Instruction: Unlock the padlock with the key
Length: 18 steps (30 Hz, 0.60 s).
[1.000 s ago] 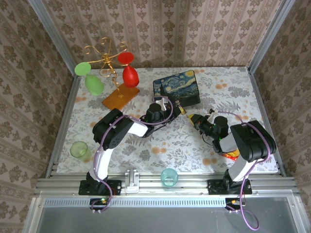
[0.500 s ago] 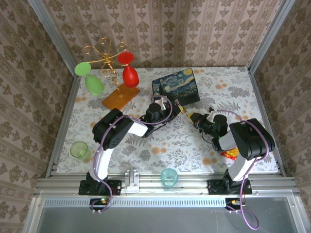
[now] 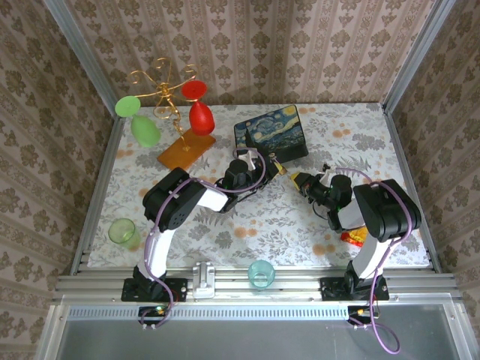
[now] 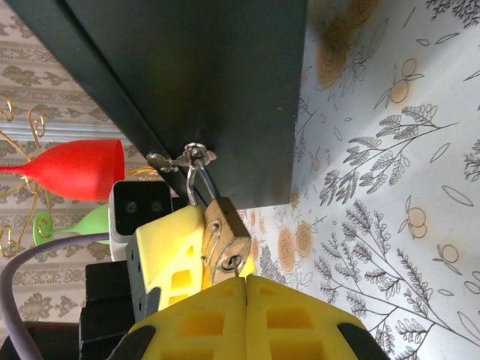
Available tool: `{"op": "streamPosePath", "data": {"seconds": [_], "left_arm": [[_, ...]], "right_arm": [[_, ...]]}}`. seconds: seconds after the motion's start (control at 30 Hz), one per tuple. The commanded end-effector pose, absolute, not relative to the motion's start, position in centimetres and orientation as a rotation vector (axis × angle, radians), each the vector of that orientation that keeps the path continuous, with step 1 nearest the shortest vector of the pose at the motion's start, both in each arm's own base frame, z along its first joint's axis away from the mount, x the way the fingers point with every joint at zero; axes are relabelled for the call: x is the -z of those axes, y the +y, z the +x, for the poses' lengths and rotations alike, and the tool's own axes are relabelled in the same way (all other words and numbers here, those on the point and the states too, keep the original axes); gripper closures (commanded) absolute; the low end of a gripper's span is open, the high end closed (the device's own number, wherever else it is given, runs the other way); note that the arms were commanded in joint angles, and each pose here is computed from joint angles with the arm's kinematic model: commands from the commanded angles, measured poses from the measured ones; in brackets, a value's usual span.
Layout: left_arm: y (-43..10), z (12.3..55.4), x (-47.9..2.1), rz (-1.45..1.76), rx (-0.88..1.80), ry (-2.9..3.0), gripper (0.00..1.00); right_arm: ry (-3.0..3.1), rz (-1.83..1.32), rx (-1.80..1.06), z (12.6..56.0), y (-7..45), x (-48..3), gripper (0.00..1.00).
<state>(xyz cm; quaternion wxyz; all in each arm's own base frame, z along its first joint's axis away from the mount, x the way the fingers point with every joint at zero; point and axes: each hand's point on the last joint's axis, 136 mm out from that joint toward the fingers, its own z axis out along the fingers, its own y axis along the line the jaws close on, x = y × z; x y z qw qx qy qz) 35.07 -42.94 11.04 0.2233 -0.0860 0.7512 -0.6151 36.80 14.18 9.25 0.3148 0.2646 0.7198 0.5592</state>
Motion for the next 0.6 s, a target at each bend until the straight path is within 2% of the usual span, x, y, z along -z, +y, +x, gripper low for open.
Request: {"op": "streamPosePath", "data": {"seconds": [0.0,0.57], "left_arm": [[-44.37,32.32,-11.02,-0.19,1.822,2.124,1.0],[-45.14,31.71,-11.12,-0.178,1.832,2.136,1.0]], "right_arm": [[1.892,0.637,-1.487,37.47,15.04,-9.66,1.0],[1.886,0.68,-1.458,38.14,15.07,-8.96,1.0]]}}
